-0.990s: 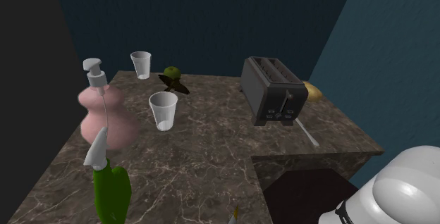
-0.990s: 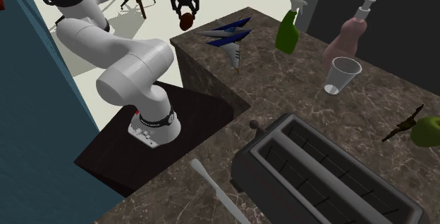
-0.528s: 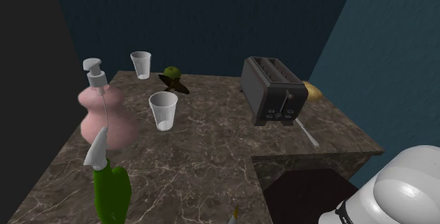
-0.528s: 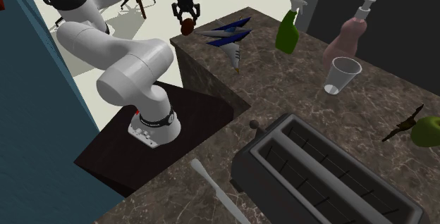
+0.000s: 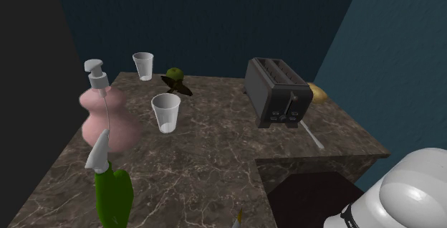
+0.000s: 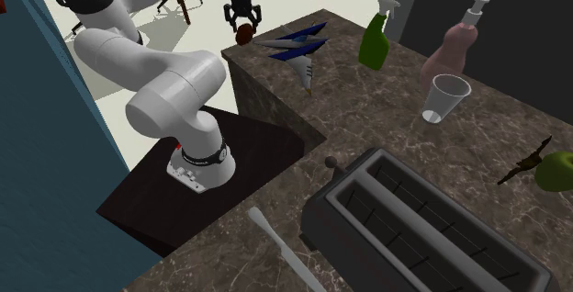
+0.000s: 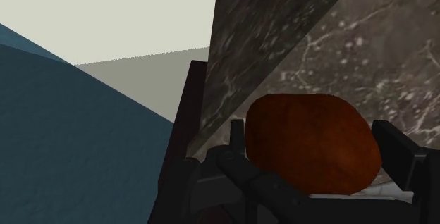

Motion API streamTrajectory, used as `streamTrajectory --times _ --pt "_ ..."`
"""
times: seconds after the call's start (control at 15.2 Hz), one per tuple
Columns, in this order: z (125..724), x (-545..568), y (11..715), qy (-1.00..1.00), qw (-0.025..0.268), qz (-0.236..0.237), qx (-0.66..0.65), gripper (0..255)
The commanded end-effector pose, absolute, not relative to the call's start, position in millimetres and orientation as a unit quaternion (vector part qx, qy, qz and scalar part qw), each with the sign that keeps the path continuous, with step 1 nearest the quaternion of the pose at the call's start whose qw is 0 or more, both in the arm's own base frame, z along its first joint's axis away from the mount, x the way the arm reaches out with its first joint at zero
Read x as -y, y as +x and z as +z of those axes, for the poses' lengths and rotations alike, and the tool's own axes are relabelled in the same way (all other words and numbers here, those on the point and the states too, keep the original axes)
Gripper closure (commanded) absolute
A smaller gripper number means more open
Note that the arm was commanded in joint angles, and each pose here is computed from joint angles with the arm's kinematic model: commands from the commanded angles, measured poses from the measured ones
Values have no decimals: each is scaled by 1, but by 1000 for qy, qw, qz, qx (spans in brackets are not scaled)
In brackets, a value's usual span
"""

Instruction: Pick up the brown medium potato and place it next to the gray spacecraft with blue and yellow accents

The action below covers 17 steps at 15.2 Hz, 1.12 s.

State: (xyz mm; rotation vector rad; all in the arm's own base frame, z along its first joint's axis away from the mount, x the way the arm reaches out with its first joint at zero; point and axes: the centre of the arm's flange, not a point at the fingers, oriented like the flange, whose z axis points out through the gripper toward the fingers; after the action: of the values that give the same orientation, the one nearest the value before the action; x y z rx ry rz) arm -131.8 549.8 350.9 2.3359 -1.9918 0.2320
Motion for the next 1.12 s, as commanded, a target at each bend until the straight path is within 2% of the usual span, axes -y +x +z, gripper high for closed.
streamTrajectory --times 0.0,0.26,0.53,1.06 --pt "348 -549 -131 758 34 77 647 0" --pt "348 -549 -132 758 34 77 647 0" --pt "397 -556 -135 758 34 77 647 0" --pt "397 -556 -135 758 34 77 647 0"
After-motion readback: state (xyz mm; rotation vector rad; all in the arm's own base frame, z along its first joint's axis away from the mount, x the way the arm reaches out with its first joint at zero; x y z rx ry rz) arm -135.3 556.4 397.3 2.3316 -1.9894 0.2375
